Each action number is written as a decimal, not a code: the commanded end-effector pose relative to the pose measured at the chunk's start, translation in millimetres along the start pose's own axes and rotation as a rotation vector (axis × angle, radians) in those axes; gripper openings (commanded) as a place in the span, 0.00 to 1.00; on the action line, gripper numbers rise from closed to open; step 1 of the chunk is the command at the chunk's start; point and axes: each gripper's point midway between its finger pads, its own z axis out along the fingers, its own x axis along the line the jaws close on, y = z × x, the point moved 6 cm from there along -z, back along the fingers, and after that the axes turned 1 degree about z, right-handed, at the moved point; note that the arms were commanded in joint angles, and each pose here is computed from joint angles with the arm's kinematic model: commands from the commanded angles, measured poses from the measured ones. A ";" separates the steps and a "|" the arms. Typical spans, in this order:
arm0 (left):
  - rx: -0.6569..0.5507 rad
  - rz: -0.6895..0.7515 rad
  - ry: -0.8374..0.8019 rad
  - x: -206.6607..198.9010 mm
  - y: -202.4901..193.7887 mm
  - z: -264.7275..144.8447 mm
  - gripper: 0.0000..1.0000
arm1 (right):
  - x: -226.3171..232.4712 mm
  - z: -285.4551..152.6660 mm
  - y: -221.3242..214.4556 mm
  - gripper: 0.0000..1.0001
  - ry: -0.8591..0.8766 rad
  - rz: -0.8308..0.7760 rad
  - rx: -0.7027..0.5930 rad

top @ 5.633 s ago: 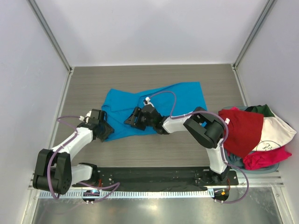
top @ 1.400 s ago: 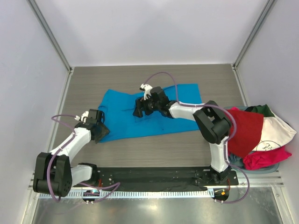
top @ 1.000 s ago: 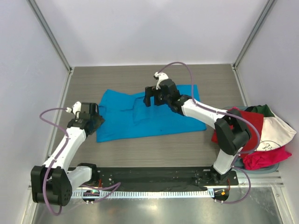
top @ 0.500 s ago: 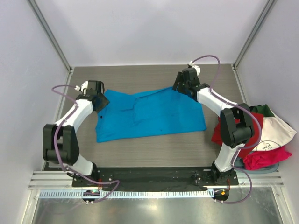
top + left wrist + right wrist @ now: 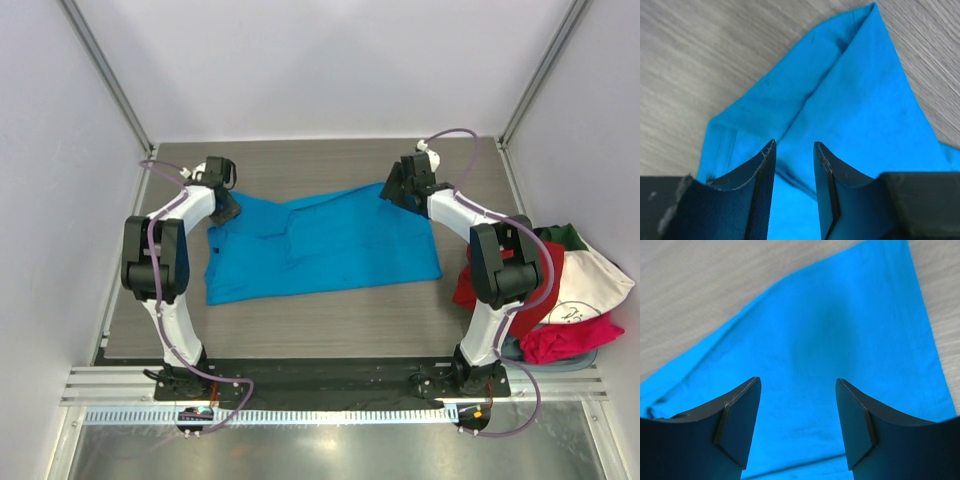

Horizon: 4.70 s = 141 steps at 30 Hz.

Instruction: Fold and stack the t-shirts

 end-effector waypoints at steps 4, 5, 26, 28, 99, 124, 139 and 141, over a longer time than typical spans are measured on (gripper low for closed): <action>-0.005 0.038 0.025 -3.6 9.5 12.6 0.37 | 6.8 -8.7 7.4 0.67 0.055 -0.006 -0.043; 0.000 0.038 0.026 -3.8 8.7 14.1 0.36 | 7.3 -9.1 7.1 0.67 0.057 -0.008 -0.044; -0.008 0.033 -0.005 -12.2 22.6 -2.7 0.00 | -2.0 -5.5 6.6 0.68 0.026 0.003 -0.045; -0.017 0.025 -0.017 -15.1 27.5 -5.5 0.00 | -4.7 -4.4 7.7 0.68 0.019 0.013 -0.048; -0.005 -0.225 -0.402 -40.0 60.7 -120.1 0.00 | -55.6 69.8 95.1 0.01 -0.370 -0.084 -0.130; -0.063 -0.250 -0.377 -9.9 55.5 -145.7 0.00 | -30.6 45.9 82.1 0.10 -0.181 -0.110 -0.161; 0.032 -0.199 -0.293 -2.1 15.0 -68.7 0.41 | -43.3 47.0 88.5 0.59 -0.102 0.049 -0.119; 0.032 -0.191 -0.287 -1.9 13.8 -66.2 0.41 | -47.1 47.0 92.2 0.60 -0.090 0.081 -0.116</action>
